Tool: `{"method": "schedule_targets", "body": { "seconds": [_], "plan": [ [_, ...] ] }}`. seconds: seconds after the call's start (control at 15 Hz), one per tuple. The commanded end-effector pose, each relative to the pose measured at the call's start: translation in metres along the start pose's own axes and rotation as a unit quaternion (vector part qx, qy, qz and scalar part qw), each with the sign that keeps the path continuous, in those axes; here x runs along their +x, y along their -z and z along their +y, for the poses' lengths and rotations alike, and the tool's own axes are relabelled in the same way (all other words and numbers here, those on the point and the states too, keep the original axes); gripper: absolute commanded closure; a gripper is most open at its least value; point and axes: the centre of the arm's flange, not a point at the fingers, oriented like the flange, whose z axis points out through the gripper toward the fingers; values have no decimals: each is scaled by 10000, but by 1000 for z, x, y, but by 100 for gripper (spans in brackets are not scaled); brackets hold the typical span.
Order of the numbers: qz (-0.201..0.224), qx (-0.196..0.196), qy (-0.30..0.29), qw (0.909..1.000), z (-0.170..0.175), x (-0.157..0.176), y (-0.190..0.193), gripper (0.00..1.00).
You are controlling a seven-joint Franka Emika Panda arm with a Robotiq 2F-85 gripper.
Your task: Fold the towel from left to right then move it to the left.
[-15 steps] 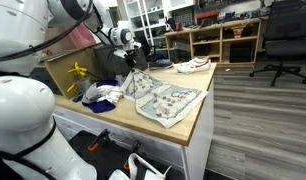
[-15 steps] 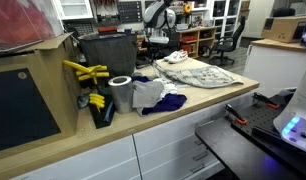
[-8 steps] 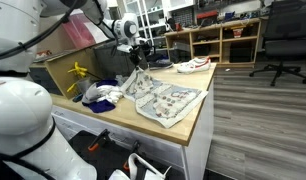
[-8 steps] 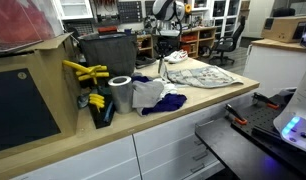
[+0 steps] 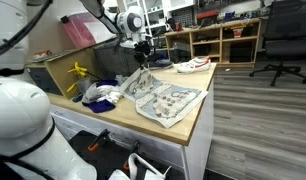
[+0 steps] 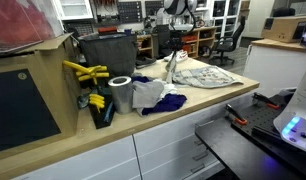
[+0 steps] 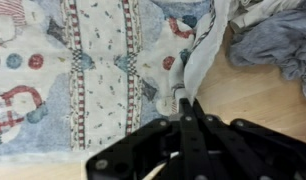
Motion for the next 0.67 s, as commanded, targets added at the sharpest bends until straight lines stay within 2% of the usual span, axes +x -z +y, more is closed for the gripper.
{"method": "schedule_targets", "body": {
  "seconds": [0.0,0.6],
  "plan": [
    [68,-163,-71,9998,34,-15,17,100],
    [107,-558,-601,9966,111,-1,16,100]
  ]
}}
